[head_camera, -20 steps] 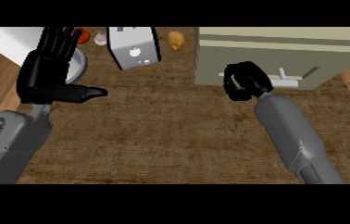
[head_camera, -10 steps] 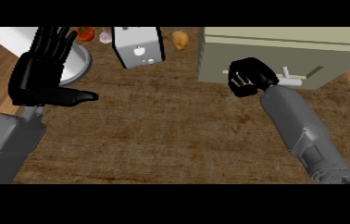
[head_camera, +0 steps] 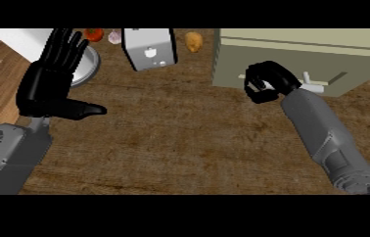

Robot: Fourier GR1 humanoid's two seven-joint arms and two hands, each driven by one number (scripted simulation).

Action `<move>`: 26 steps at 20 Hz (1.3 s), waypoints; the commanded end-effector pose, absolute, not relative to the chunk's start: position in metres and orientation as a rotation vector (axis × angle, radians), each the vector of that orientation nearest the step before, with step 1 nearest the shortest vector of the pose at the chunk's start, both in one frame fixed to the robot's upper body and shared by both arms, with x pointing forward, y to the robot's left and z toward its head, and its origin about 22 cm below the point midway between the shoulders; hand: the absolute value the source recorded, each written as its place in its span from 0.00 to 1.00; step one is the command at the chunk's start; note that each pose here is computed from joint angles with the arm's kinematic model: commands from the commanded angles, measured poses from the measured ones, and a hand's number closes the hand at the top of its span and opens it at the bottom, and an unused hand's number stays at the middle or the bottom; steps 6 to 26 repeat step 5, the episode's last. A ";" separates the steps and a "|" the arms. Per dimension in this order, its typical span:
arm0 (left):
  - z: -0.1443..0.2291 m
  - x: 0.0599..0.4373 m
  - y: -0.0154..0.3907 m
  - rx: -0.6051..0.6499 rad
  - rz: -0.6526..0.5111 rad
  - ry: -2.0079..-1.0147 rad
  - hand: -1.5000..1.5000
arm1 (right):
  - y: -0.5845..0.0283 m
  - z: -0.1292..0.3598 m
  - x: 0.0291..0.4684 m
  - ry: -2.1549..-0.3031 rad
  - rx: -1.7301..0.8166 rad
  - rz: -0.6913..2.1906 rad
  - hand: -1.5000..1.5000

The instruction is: Pick up the cup, place it into the drawer and close the drawer

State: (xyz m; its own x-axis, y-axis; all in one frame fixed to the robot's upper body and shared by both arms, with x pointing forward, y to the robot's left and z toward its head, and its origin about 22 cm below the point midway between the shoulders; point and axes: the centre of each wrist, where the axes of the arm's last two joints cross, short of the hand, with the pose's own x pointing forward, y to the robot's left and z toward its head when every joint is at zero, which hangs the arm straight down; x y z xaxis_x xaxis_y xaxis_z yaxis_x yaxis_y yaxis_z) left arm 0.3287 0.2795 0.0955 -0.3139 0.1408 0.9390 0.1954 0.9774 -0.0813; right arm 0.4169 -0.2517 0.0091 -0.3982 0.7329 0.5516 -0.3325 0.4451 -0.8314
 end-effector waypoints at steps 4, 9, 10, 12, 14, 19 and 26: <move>0.093 0.329 0.270 -0.274 -0.054 -1.894 0.00 | -0.283 0.059 0.439 -1.561 -0.548 1.062 1.00; 0.093 0.330 0.273 -0.266 -0.068 -1.886 0.00 | -0.282 0.061 0.440 -1.571 -0.546 1.058 1.00; 0.093 0.330 0.273 -0.266 -0.068 -1.886 0.00 | -0.282 0.061 0.440 -1.571 -0.546 1.058 1.00; 0.093 0.330 0.273 -0.266 -0.068 -1.886 0.00 | -0.282 0.061 0.440 -1.571 -0.546 1.058 1.00; 0.093 0.330 0.273 -0.266 -0.068 -1.886 0.00 | -0.282 0.061 0.440 -1.571 -0.546 1.058 1.00; 0.093 0.330 0.273 -0.266 -0.068 -1.886 0.00 | -0.282 0.061 0.440 -1.571 -0.546 1.058 1.00; 0.093 0.330 0.273 -0.266 -0.068 -1.886 0.00 | -0.282 0.061 0.440 -1.571 -0.546 1.058 1.00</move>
